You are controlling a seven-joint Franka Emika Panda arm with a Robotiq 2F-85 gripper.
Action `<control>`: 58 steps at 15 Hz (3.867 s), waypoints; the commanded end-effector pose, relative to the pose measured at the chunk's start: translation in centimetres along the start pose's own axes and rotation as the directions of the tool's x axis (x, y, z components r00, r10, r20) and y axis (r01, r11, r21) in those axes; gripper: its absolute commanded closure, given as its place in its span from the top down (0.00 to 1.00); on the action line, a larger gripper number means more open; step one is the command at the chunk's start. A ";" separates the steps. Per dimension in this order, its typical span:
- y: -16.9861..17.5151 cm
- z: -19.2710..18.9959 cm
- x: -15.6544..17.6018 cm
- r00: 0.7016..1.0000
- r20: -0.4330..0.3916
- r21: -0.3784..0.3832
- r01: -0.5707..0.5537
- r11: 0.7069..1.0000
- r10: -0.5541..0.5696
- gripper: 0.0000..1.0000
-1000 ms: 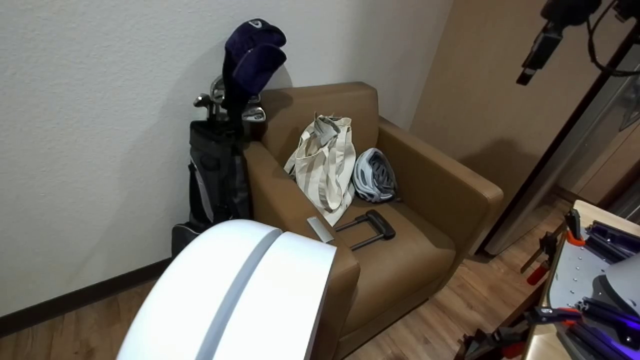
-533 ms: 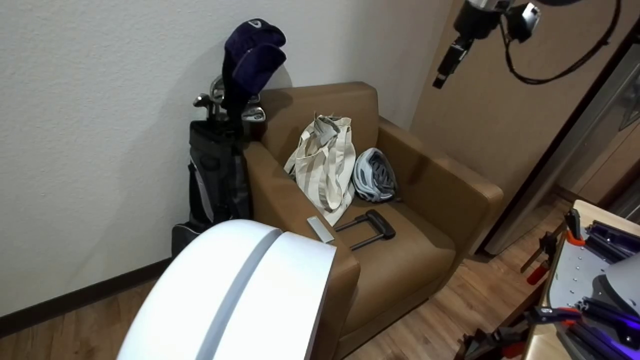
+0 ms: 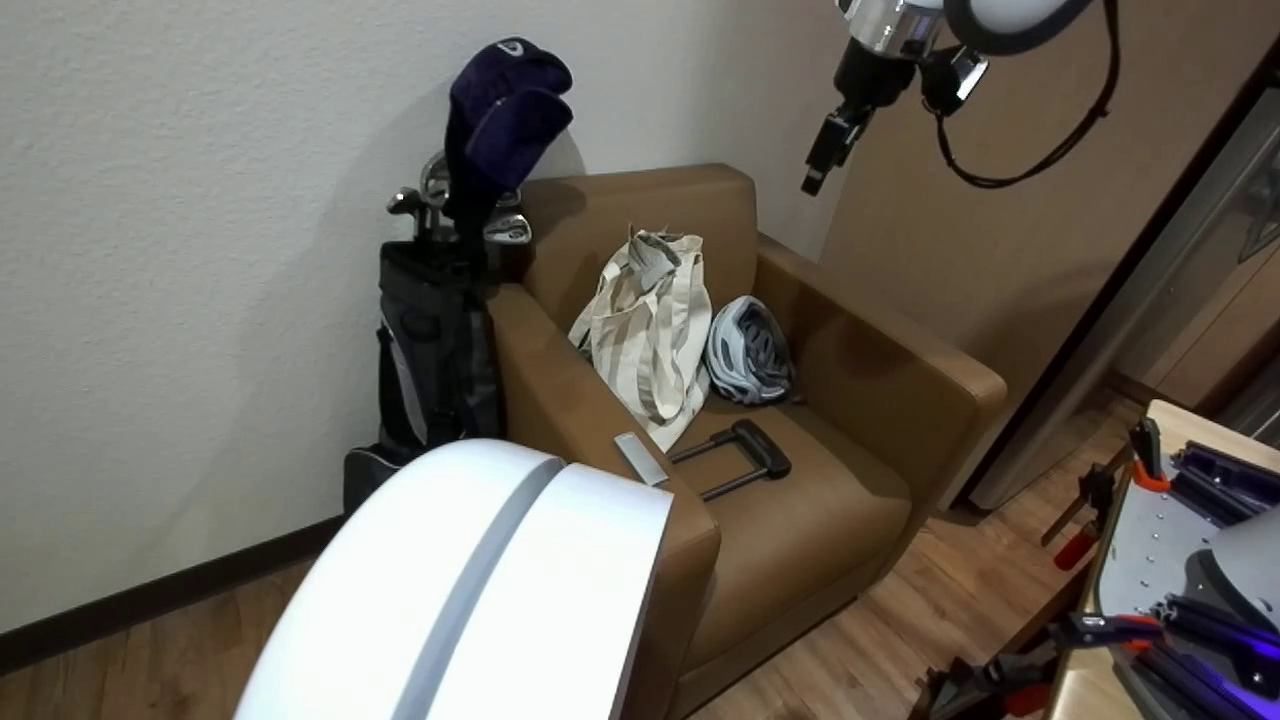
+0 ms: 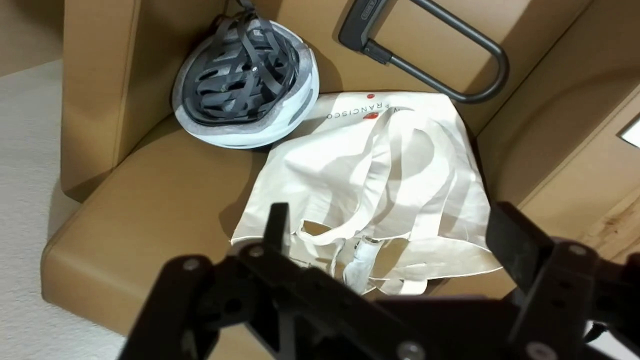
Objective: Pick up the object from the bag
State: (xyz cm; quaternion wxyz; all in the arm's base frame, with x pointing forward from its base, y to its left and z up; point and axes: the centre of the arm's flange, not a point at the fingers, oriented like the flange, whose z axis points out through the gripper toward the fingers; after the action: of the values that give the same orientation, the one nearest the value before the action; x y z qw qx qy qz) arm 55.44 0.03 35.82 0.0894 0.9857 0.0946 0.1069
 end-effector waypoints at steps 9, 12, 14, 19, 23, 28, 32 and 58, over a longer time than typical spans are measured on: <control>-4.8 6.8 17.0 0.997 0.055 0.032 0.056 0.998 -0.058 1.00; -4.6 7.8 20.4 0.994 0.100 0.007 0.047 0.999 -0.048 1.00; -4.4 7.9 22.5 0.992 0.116 0.026 0.052 0.998 -0.055 1.00; -4.9 6.9 17.7 0.996 0.076 0.034 0.051 0.998 -0.054 1.00; -5.0 12.4 19.9 0.991 0.123 0.050 0.045 0.998 -0.051 1.00; -4.8 20.8 20.5 0.996 0.094 0.068 -0.003 0.998 -0.004 1.00; -4.7 24.0 20.8 0.999 0.027 0.034 -0.031 0.999 0.030 1.00; 4.3 17.0 18.6 0.984 0.101 -0.091 -0.139 0.986 0.148 0.08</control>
State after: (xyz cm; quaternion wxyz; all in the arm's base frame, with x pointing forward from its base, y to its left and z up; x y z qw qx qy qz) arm 80.73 -0.12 19.69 0.1159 0.9878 0.0398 0.0964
